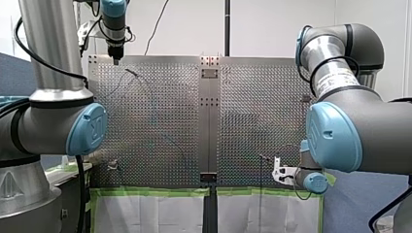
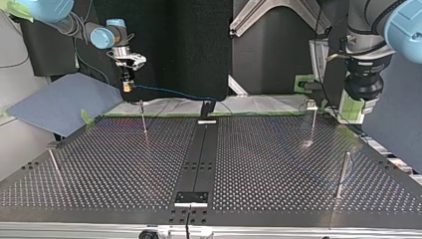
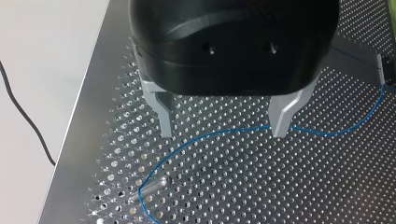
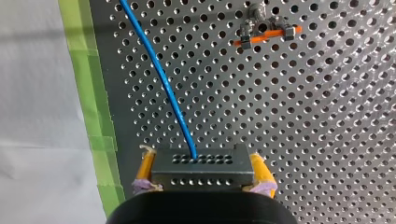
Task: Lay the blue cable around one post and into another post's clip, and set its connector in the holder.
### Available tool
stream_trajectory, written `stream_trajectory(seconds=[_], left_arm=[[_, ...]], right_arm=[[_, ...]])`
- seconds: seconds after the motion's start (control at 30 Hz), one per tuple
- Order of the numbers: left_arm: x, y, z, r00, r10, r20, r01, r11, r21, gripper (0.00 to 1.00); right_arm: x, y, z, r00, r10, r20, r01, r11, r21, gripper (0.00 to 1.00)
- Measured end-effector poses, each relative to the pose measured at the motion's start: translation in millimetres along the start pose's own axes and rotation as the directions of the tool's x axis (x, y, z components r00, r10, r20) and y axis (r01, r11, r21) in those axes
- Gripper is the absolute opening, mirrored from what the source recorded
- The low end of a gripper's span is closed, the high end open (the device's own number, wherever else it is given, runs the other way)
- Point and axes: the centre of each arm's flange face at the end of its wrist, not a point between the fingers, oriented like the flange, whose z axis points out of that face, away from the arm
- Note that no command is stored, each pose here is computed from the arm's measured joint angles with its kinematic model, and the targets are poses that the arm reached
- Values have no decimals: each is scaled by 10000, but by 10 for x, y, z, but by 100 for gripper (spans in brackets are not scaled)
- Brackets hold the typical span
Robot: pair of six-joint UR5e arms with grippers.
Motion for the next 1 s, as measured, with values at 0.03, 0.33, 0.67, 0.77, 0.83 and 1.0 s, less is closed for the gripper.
stream_trajectory(seconds=[0.03,0.33,0.67,0.77,0.83,1.0], left_arm=[[0,0,0,10000,0,0,0,10000,0,99],[-16,-31,-12,9998,122,184,-126,9997,225,99],[320,-311,211,9984,553,-86,-535,9883,1426,99],[492,-442,283,9976,619,-324,-546,9801,1907,99],[606,-520,327,9962,724,-476,-606,9748,2146,99],[874,-657,426,9924,953,-783,-752,9708,2280,99]], right_arm=[[1,0,1,10000,0,-2,0,10000,0,0],[0,0,-1,10000,-6,1,6,10000,0,0],[-1,5,-7,9999,-104,72,104,9999,-70,0],[-8,7,-15,9998,-167,147,169,9998,-121,0],[-12,8,-19,9996,-206,188,209,9997,-136,0],[-17,7,-26,9994,-238,248,241,9996,-146,0]])
